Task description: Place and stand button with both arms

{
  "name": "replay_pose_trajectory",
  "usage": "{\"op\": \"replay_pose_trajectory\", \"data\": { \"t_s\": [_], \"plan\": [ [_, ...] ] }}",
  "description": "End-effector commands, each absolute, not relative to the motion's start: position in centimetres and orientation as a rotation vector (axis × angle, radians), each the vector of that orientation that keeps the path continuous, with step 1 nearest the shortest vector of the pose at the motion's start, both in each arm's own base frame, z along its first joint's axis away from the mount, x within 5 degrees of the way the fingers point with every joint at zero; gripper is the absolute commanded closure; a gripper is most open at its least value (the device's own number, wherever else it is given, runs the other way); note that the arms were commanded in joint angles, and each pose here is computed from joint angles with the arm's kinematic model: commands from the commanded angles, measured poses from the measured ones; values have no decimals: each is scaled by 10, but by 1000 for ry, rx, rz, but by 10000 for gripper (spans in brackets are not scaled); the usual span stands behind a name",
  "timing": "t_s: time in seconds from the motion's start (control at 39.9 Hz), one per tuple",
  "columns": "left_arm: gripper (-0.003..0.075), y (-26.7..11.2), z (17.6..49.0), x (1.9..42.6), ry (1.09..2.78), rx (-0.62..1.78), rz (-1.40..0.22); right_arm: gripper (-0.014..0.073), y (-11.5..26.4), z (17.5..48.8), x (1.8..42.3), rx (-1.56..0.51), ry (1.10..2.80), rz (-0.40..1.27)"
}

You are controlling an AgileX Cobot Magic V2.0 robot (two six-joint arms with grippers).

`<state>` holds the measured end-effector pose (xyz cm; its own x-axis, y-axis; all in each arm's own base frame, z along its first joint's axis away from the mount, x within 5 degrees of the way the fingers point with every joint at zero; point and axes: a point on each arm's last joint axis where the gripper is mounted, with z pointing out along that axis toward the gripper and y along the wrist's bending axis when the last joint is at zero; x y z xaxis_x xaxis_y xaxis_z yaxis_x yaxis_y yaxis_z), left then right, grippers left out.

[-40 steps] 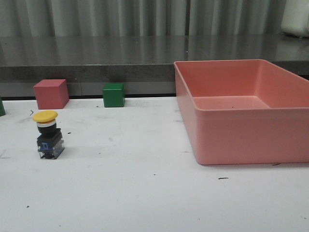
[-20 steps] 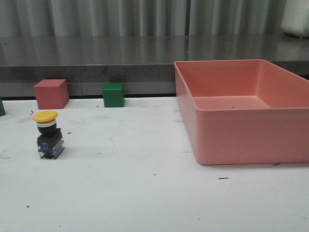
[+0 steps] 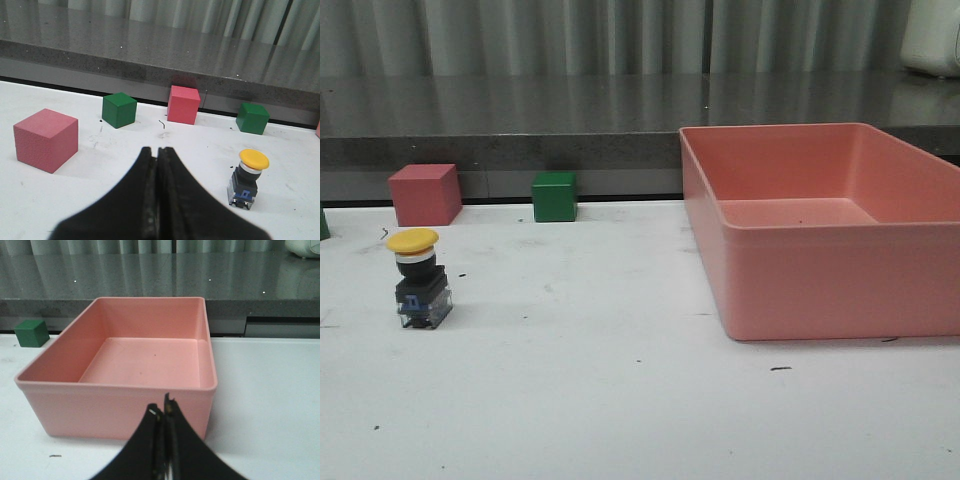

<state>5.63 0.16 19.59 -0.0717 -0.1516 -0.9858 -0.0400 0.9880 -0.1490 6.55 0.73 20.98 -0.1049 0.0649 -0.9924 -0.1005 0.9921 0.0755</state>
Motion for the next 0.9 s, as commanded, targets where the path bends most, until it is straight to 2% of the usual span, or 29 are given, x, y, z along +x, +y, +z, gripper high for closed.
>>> {"op": "replay_pose_trajectory", "data": {
  "t_s": [0.0,0.23,0.88],
  "plan": [
    [740,2,201,55,1542,-148,-105,663,5,208,64,-29,1574,104],
    [740,2,201,55,1542,-148,-105,663,3,194,55,7,1618,83],
    [740,2,200,55,1544,-148,-105,663,4,191,55,8,1651,82]
  ]
}}
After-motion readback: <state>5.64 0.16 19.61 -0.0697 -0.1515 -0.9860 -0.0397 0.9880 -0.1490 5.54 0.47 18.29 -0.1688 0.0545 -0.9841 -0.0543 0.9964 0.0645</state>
